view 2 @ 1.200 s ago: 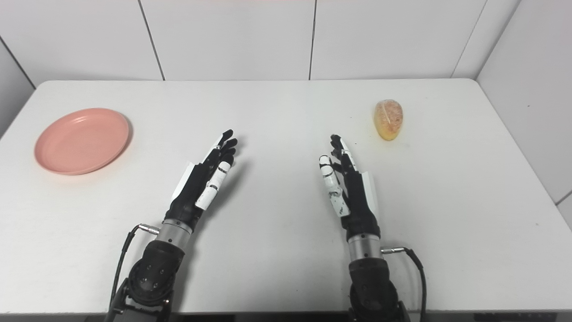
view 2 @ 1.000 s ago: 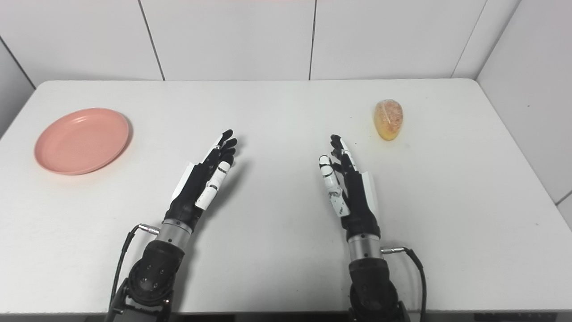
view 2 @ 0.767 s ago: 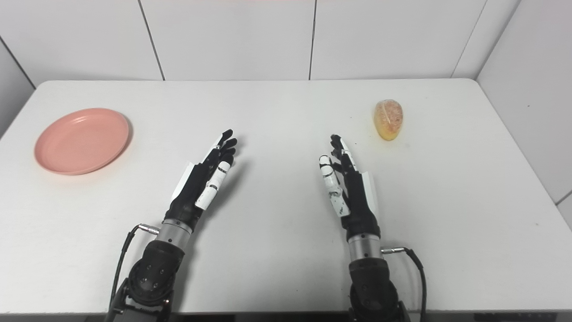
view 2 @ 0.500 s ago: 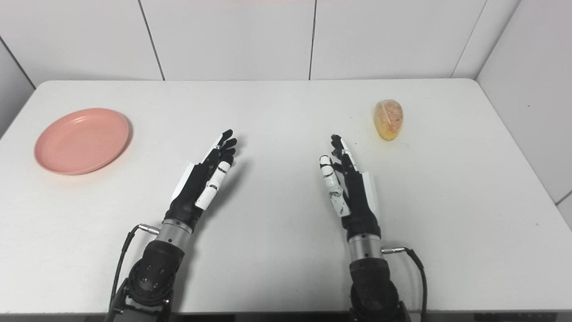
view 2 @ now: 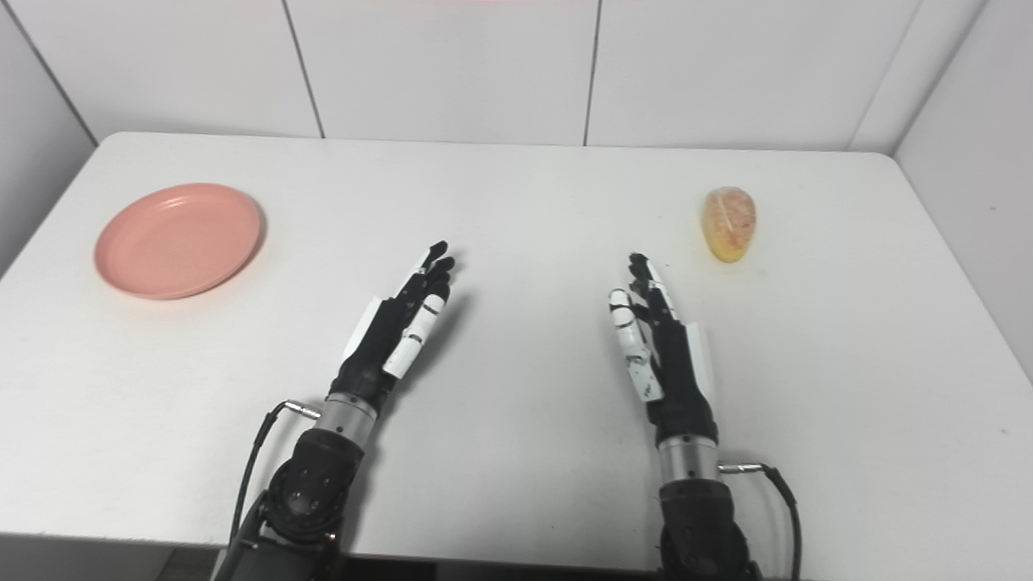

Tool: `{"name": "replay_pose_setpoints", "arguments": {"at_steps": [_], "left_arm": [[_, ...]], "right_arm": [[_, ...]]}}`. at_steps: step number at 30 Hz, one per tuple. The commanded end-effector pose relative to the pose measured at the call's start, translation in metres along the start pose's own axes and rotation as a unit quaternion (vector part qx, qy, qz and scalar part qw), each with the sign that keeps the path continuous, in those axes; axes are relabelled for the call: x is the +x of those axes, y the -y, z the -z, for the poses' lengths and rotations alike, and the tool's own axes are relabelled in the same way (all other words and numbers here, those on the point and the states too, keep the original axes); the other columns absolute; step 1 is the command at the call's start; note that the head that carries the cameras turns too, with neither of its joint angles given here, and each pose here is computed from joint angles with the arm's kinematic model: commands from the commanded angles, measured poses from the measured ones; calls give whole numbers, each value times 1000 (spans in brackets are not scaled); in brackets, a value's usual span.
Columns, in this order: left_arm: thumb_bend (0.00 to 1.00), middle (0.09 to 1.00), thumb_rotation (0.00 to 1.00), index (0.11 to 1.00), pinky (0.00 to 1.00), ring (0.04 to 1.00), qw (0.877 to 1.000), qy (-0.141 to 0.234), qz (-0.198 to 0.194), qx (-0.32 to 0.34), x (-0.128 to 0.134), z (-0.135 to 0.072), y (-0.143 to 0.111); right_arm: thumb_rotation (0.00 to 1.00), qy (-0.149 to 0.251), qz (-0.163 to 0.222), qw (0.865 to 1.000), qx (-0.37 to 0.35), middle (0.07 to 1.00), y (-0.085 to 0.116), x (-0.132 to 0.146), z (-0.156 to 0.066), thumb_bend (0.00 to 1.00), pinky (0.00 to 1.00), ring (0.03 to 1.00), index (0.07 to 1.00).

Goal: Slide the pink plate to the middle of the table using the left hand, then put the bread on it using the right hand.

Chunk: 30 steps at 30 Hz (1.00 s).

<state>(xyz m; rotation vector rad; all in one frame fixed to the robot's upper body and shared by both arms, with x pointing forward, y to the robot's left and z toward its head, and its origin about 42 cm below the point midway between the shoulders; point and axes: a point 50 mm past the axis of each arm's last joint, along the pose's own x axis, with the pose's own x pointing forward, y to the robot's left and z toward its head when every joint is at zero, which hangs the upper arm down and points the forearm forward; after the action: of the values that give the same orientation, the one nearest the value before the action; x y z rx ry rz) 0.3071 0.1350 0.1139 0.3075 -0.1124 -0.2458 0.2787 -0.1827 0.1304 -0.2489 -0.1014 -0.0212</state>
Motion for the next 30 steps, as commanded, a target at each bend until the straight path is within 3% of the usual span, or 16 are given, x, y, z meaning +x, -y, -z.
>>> {"name": "replay_pose_setpoints", "arguments": {"at_steps": [1, 15, 30], "left_arm": [[339, 946, 1000, 946, 893, 938, 999, 35, -1, 4, 12, -10, 7], [348, 945, 1000, 942, 899, 945, 999, 34, -1, -10, 21, 2, 29], [338, 948, 1000, 947, 895, 942, 999, 38, -12, -22, 26, -6, 20]], "right_arm": [[1000, 36, -1, 999, 10, 930, 6, 3, -6, 215, 876, 924, 919], [1000, 35, -13, 999, 23, 952, 19, 1, 7, 191, 923, 952, 936], [1000, 34, -11, 999, 41, 951, 9, 7, 6, 191, 936, 956, 928]]}}
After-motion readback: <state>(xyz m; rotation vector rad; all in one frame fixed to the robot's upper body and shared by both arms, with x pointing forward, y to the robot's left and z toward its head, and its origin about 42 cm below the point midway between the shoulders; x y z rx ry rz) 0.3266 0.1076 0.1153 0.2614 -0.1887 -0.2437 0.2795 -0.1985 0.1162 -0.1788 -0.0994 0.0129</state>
